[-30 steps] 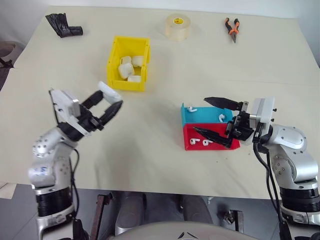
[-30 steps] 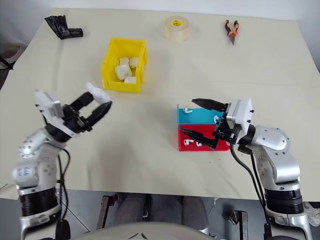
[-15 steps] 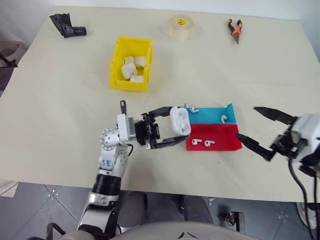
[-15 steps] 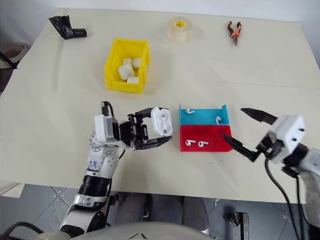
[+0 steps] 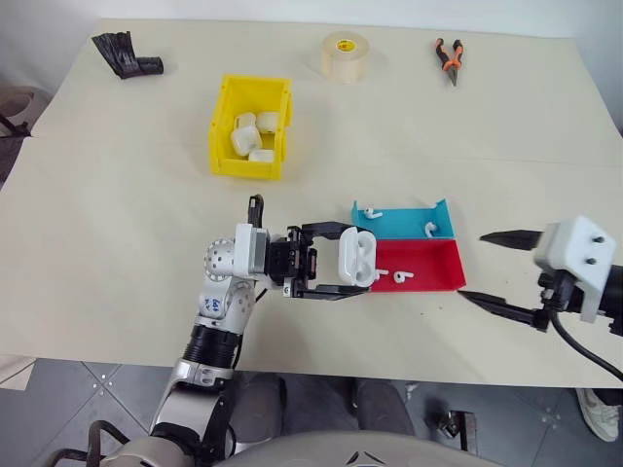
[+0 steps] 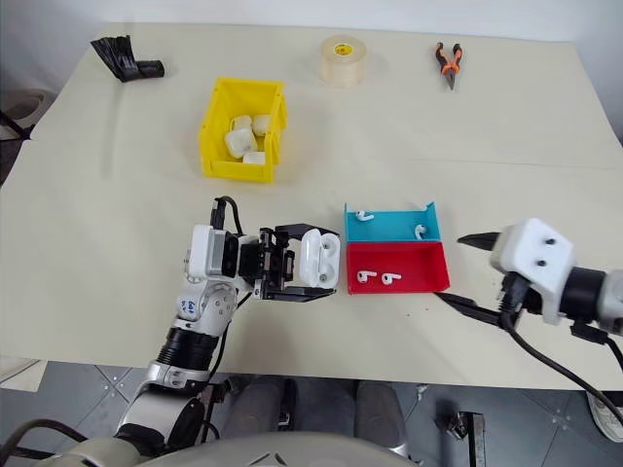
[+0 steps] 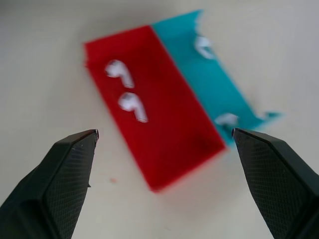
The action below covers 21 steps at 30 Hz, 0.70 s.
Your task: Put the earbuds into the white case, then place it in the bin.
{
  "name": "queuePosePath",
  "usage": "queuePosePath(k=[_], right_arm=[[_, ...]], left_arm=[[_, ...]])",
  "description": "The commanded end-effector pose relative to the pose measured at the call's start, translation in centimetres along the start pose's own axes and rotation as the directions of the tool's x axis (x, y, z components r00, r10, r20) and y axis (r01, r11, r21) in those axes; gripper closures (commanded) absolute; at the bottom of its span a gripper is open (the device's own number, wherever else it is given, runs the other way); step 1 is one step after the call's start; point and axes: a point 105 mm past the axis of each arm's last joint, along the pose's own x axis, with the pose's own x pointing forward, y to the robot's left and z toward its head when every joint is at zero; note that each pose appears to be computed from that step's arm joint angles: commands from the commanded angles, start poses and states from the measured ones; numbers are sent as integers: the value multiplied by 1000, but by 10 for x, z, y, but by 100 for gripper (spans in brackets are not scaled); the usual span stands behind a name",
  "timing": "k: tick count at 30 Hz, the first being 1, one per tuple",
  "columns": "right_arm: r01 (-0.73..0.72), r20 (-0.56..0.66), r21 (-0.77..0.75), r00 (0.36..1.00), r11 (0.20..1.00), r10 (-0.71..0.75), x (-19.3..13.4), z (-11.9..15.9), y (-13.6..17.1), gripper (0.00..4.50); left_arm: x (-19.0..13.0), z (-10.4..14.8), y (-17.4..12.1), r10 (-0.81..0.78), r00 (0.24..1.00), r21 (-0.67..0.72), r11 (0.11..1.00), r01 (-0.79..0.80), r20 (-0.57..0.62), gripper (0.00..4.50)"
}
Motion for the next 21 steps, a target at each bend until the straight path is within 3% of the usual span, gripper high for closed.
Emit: queuePosePath(k=[1,8,16,19,21], right_arm=[[-114,-133,-37,985,993,108,19,4,7,0],[-208,-254,-197,955,958,155,55,15,8,0],[-269,-311,-233,931,935,190,76,16,4,0],[-274,-323,-233,927,933,192,79,14,1,53],[-279,-334,-239,923,930,191,80,12,0,118]], left_arm=[[-1,0,1,33,998,-13,999,-34,-48,171],[-2,0,2,94,993,-53,994,-98,-68,171],[3,0,1,130,990,-54,990,-133,-59,171],[4,0,-1,133,989,-61,989,-136,-57,171],[5,0,-2,134,989,-66,988,-137,-56,171]])
